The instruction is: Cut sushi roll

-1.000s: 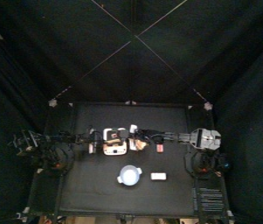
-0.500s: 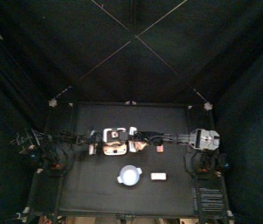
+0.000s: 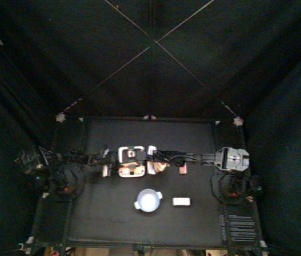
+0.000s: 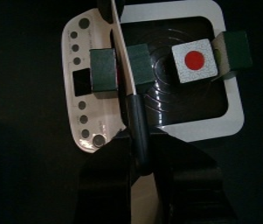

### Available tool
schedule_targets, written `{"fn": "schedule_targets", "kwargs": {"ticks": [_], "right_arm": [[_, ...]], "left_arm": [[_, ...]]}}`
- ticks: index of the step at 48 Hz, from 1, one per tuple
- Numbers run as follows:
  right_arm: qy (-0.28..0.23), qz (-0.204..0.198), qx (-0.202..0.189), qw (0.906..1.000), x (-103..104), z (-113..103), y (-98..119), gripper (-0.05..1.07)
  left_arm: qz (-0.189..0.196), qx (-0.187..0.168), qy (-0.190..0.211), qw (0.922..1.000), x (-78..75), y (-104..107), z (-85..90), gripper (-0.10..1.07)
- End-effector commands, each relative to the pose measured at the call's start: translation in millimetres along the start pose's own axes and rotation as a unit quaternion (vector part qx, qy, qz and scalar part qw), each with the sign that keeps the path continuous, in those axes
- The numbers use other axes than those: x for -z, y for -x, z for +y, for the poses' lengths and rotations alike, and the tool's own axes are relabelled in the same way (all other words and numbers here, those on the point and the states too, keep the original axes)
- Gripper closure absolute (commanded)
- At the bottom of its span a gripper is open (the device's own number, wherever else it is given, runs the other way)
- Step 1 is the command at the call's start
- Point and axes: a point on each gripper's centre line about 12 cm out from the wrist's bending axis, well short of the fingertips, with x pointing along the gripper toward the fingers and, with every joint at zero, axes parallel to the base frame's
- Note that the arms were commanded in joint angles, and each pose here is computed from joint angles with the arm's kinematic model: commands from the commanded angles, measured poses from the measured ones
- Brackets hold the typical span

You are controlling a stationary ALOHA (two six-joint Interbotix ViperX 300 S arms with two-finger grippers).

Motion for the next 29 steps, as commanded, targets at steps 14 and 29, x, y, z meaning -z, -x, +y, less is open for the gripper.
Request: {"fn": "schedule_targets", "kwargs": {"ticks": [14,29], "right_arm": [[-0.011,-0.093,0.024,0.9953,-51,-14,59,0.55],[-0.022,-0.109,0.022,0.9936,-54,-10,61,0.55]], "left_arm": [[-0.094,-0.026,-0.044,0.9943,-51.4,20,0.2,0.84],[-0.128,-0.046,-0.040,0.9899,-59.8,39,-5.3,0.84]]}}
